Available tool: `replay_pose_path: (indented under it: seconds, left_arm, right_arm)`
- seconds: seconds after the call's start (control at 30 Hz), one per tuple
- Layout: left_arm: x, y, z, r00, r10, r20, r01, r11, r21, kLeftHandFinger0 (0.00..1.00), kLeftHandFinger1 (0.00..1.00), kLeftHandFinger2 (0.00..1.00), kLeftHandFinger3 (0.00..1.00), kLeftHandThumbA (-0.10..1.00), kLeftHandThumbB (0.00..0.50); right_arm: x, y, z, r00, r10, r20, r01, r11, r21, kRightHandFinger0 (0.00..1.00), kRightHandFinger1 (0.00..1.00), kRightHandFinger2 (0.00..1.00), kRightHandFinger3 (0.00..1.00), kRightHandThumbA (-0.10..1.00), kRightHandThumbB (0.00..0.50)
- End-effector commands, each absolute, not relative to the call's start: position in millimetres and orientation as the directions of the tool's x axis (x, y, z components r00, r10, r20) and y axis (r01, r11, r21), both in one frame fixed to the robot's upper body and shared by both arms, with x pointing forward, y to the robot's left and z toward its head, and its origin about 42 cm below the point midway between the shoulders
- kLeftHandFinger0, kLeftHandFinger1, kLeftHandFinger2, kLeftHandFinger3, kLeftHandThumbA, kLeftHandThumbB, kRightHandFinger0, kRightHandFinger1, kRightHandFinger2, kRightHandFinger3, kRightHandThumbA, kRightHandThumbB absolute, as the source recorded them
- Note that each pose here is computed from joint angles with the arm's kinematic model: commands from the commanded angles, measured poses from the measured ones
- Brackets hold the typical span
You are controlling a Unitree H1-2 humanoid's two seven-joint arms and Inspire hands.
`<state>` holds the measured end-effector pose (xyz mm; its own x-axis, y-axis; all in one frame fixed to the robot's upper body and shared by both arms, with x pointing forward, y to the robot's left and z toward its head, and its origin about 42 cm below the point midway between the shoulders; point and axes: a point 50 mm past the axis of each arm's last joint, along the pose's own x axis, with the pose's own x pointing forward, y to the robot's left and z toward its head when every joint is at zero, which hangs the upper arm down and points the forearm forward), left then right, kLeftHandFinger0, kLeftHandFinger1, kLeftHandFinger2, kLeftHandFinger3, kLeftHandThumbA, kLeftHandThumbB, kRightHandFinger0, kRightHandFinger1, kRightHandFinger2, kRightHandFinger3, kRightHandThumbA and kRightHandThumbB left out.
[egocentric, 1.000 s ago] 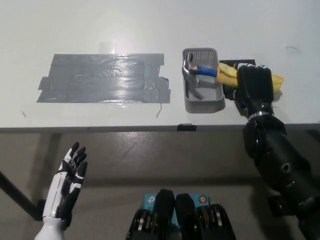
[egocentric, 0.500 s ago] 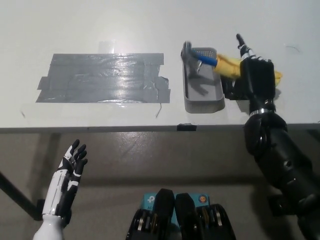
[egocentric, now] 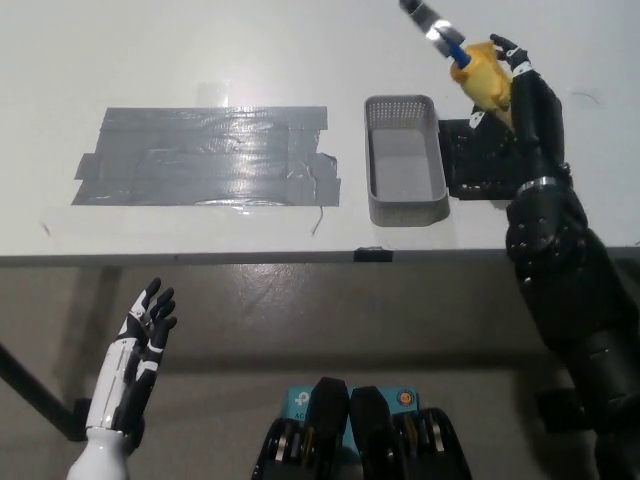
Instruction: The robot picks the hammer with right hand and hits the black area on the desk and places it back.
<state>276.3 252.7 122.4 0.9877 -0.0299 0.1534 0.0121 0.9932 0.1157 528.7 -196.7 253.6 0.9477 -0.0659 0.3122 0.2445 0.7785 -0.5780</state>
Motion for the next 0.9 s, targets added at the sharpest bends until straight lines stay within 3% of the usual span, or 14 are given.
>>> replay_pose_path:
  seconds: [0.0, 0.03, 0.1, 0.23, 0.37, 0.43, 0.63, 0.67, 0.73, 0.87]
  left_arm:
    - [285.7, 254.6, 139.9, 0.975, -0.066, 0.214, 0.033, 0.988, 0.152, 1.00, 1.00, 1.00, 1.00, 0.86, 0.003]
    - [286.0, 254.4, 139.8, 0.975, -0.067, 0.213, 0.035, 0.988, 0.151, 1.00, 1.00, 1.00, 1.00, 0.86, 0.000]
    - [287.8, 255.9, 141.8, 0.974, -0.072, 0.214, 0.038, 0.987, 0.155, 1.00, 1.00, 1.00, 1.00, 0.86, 0.000]
    - [288.2, 255.3, 142.3, 0.974, -0.074, 0.214, 0.039, 0.986, 0.160, 1.00, 1.00, 1.00, 1.00, 0.87, 0.000]
    - [288.0, 256.6, 142.6, 0.974, -0.076, 0.213, 0.042, 0.986, 0.161, 1.00, 1.00, 1.00, 1.00, 0.88, 0.000]
    - [288.1, 257.5, 141.8, 0.974, -0.079, 0.214, 0.042, 0.984, 0.173, 1.00, 1.00, 1.00, 1.00, 0.88, 0.000]
    - [289.4, 258.8, 142.2, 0.975, -0.073, 0.212, 0.037, 0.984, 0.172, 1.00, 1.00, 1.00, 1.00, 0.89, 0.003]
    - [289.5, 258.8, 142.8, 0.974, -0.072, 0.213, 0.036, 0.984, 0.172, 1.00, 1.00, 1.00, 1.00, 0.88, 0.000]
    - [289.3, 259.3, 142.6, 0.975, -0.073, 0.212, 0.036, 0.984, 0.172, 1.00, 1.00, 1.00, 1.00, 0.88, 0.000]
    - [289.1, 259.0, 141.9, 0.975, -0.071, 0.210, 0.036, 0.985, 0.170, 1.00, 1.00, 1.00, 1.00, 0.88, 0.000]
  right_arm:
    - [542.1, -226.9, 347.0, 0.962, 0.080, 0.263, 0.074, 0.846, -0.528, 0.04, 0.54, 0.90, 0.90, -0.10, 0.162]
    - [542.0, -237.6, 356.1, 0.974, 0.088, 0.208, 0.047, 0.821, -0.569, 0.10, 0.62, 0.95, 0.92, -0.10, 0.157]
    - [540.9, -250.5, 368.3, 0.983, 0.094, 0.157, 0.020, 0.799, -0.601, 0.15, 0.68, 0.99, 1.00, -0.10, 0.154]
    - [535.7, -293.9, 388.4, 0.981, 0.141, 0.135, 0.008, 0.661, -0.750, 0.15, 0.63, 0.95, 0.92, -0.10, 0.150]
    - [530.8, -314.1, 398.6, 0.989, 0.116, 0.093, 0.000, 0.625, -0.780, 0.15, 0.64, 0.97, 0.95, -0.10, 0.146]
    - [529.2, -330.6, 403.0, 0.994, 0.101, 0.042, -0.026, 0.593, -0.805, 0.22, 0.72, 1.00, 1.00, -0.10, 0.131]
    - [525.1, -359.2, 411.7, 0.997, 0.077, -0.010, -0.050, 0.533, -0.845, 0.20, 0.69, 1.00, 1.00, -0.10, 0.140]
    - [523.0, -362.9, 414.4, 0.996, 0.090, -0.013, -0.059, 0.529, -0.846, 0.19, 0.65, 0.97, 0.93, -0.10, 0.159]
    - [521.0, -364.8, 416.1, 0.995, 0.100, -0.022, -0.072, 0.525, -0.848, 0.18, 0.63, 0.94, 0.91, -0.10, 0.172]
    - [518.7, -361.6, 416.4, 0.992, 0.112, -0.062, -0.111, 0.499, -0.859, 0.16, 0.61, 0.93, 0.91, -0.10, 0.157]
